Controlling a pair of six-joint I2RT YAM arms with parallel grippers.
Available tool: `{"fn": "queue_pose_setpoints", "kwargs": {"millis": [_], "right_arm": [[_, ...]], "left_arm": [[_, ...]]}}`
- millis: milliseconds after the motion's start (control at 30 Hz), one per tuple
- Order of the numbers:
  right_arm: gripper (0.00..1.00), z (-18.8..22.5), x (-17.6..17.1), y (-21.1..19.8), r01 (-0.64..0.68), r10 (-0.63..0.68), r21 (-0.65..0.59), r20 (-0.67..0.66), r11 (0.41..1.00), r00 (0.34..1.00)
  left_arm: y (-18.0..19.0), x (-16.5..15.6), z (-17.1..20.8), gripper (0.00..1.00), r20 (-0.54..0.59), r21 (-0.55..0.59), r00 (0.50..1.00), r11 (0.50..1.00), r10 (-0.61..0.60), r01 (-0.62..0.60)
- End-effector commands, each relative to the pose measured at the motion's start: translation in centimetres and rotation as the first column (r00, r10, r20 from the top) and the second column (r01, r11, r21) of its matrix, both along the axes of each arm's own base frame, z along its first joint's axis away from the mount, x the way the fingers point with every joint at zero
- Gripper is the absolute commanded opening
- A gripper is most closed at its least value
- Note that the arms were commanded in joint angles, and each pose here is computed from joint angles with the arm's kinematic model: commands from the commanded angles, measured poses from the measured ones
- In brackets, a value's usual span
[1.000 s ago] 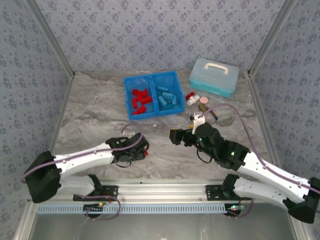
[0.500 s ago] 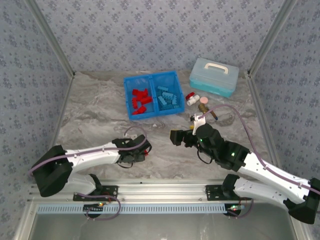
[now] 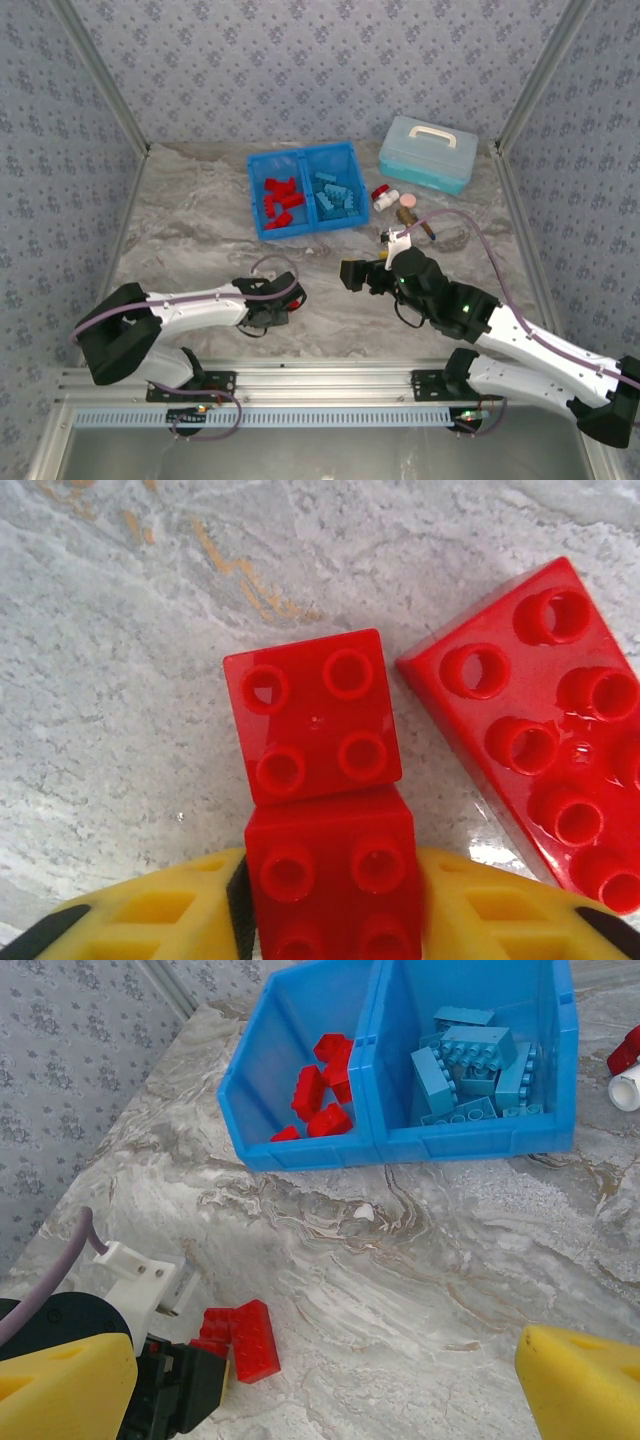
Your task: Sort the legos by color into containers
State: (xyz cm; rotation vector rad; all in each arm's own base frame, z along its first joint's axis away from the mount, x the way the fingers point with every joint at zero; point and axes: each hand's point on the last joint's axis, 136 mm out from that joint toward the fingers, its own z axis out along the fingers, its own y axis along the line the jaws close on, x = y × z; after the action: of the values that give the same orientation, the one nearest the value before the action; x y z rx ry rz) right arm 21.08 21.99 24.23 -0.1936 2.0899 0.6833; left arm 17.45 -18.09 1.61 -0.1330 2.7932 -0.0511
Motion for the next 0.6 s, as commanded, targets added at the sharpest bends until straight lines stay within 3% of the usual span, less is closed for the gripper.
{"fn": "queue_pose_setpoints", "kwargs": {"millis": [0,133,233,300,567], "right_arm": [[1.00,-0.2,0.2,-0.6,0.032,-0.032,0.001,-0.001,0.999,0.999],[1.00,0.0,0.2,-0.5,0.029,-0.029,0.005,0.001,1.000,1.000],[1.00,0.2,0.2,-0.5,0.029,-0.029,0.008,0.003,1.000,1.000],[1.00,0.2,0.2,-0.5,0.030,-0.030,0.013,0.005,0.999,1.000],[1.00,0.3,0.2,-0.4,0.025,-0.025,0.013,0.003,1.000,1.000]], "left_arm": [[0.4,-0.2,-0.2,0.36,-0.007,0.019,1.000,1.000,-0.005,0.005],[0.3,0.6,2.6,0.31,0.050,0.006,0.999,1.000,-0.009,0.009],[0.1,2.5,7.0,0.31,0.171,-0.010,0.985,1.000,-0.023,0.025],[0.0,4.7,10.3,0.30,0.263,-0.027,0.965,0.999,-0.020,0.028],[1.4,15.1,18.6,0.29,0.439,-0.047,0.898,0.999,0.039,-0.020]]}}
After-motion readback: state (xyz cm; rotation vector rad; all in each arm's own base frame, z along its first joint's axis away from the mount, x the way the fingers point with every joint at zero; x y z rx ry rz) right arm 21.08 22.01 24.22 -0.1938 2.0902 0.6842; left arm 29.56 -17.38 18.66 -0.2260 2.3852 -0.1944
